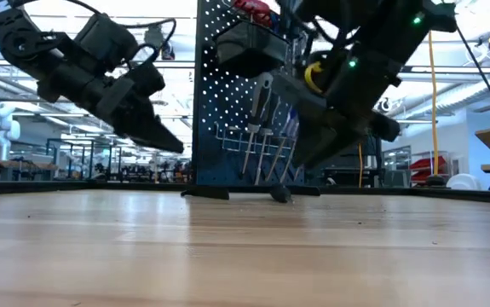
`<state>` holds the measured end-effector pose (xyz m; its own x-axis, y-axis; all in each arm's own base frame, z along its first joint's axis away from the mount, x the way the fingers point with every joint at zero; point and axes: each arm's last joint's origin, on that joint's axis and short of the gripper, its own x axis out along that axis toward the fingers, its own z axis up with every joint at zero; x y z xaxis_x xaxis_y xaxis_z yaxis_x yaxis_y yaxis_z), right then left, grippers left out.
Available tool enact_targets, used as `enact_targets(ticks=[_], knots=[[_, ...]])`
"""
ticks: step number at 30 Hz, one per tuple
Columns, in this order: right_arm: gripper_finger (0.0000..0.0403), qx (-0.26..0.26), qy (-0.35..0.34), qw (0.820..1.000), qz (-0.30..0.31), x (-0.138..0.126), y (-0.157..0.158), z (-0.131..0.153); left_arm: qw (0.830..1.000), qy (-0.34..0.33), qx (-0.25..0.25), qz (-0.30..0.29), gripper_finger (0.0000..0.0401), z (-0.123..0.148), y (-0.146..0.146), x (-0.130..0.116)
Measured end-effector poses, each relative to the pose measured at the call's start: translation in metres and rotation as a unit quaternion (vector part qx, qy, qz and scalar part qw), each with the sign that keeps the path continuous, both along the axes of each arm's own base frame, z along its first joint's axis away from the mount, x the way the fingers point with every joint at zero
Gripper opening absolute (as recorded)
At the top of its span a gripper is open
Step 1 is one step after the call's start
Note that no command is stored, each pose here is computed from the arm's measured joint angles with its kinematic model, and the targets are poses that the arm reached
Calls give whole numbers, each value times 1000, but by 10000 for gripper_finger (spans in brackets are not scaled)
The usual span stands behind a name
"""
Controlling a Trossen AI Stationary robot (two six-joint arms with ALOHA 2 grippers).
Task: Hang tools onto peg board
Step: Hang the black screwdriver on the pegboard
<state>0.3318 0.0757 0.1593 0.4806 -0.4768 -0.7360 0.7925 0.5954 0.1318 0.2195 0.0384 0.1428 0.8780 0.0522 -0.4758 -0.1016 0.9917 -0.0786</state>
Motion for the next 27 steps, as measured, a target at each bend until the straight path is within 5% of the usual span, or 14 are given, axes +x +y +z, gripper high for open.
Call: enact_targets(ticks=[6, 13, 23, 27], knots=[[184, 5, -63, 998, -21, 16, -15, 4, 999, -44, -13, 15, 162, 8, -2, 4], [239, 12, -48, 998, -43, 21, -35, -6, 998, -50, -14, 30, 162, 9, -1, 5], [239, 16, 2, 997, -80, 29, -47, -57, 997, -53, -29, 42, 162, 9, -2, 5], [200, 3, 30, 997, -77, 25, -44, -63, 996, -75, -36, 21, 162, 13, -8, 7]])
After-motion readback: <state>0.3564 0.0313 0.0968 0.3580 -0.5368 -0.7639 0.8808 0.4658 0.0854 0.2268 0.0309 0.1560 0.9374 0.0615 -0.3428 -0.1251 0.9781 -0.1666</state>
